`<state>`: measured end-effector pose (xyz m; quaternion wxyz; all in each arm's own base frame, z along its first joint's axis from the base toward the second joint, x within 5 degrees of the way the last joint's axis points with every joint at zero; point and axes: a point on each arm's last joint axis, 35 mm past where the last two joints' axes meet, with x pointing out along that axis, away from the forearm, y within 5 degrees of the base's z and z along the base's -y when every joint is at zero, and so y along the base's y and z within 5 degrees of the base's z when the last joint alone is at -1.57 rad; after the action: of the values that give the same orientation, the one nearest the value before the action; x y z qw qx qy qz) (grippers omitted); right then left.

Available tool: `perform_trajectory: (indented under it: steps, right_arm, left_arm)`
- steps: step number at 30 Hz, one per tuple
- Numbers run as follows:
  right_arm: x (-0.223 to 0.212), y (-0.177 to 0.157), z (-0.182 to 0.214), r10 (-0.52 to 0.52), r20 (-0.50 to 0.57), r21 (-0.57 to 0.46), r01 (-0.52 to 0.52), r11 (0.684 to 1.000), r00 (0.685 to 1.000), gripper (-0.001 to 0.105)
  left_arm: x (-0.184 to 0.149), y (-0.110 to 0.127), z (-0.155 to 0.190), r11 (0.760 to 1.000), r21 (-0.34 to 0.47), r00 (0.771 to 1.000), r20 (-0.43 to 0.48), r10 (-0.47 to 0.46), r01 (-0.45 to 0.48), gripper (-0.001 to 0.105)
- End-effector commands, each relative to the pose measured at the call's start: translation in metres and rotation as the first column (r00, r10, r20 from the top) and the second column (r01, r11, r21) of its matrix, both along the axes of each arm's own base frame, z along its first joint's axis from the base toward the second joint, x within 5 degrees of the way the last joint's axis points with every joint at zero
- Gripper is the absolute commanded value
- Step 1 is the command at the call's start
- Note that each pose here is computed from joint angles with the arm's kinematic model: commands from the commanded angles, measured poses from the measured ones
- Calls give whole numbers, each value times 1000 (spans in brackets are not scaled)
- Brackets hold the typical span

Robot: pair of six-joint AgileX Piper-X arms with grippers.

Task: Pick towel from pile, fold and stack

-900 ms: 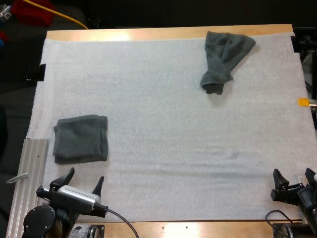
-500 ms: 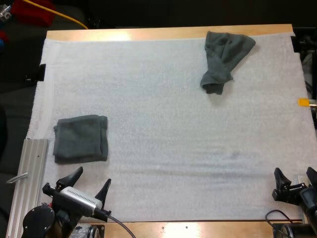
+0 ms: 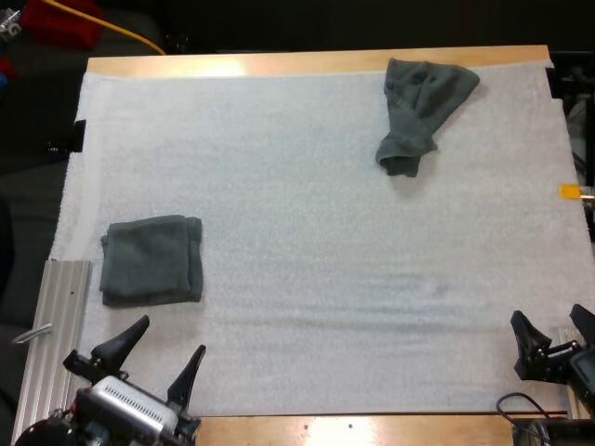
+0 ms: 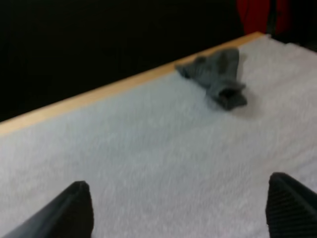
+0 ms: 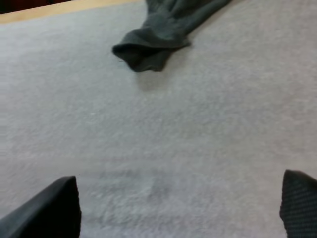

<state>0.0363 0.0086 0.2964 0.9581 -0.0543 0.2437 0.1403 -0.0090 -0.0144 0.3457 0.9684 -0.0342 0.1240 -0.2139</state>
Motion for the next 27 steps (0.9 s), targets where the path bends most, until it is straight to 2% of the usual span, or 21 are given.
perform_trajectory:
  steps: [1, 7, 12, 19, 22, 27]
  right_arm:
    - [0, 1, 7, 37, 8, 16, -37, 999, 999, 79]
    - [11, 4, 24, 104, -24, 57, -103, 993, 994, 79]
    - [24, 6, 40, 155, -49, 91, -150, 984, 987, 79]
    - [60, 8, 60, 131, -95, 191, -111, 975, 987, 79]
    - [78, 9, 67, 115, -123, 250, -81, 965, 986, 79]
    - [107, 9, 71, 99, -198, 289, -39, 956, 975, 79]
  left_arm:
    - [-1, -1, 7, 1000, -12, 999, 22, -26, 26, 69]
    - [-14, -4, 23, 990, -32, 988, 78, -134, 137, 69]
    - [-19, -5, 33, 987, -33, 982, 103, -156, 160, 69]
    - [-16, -6, 38, 974, -66, 974, 82, -212, 218, 69]
    - [-17, -6, 38, 974, -71, 974, 81, -211, 217, 69]
    - [-17, -7, 38, 973, -83, 975, 75, -211, 217, 69]
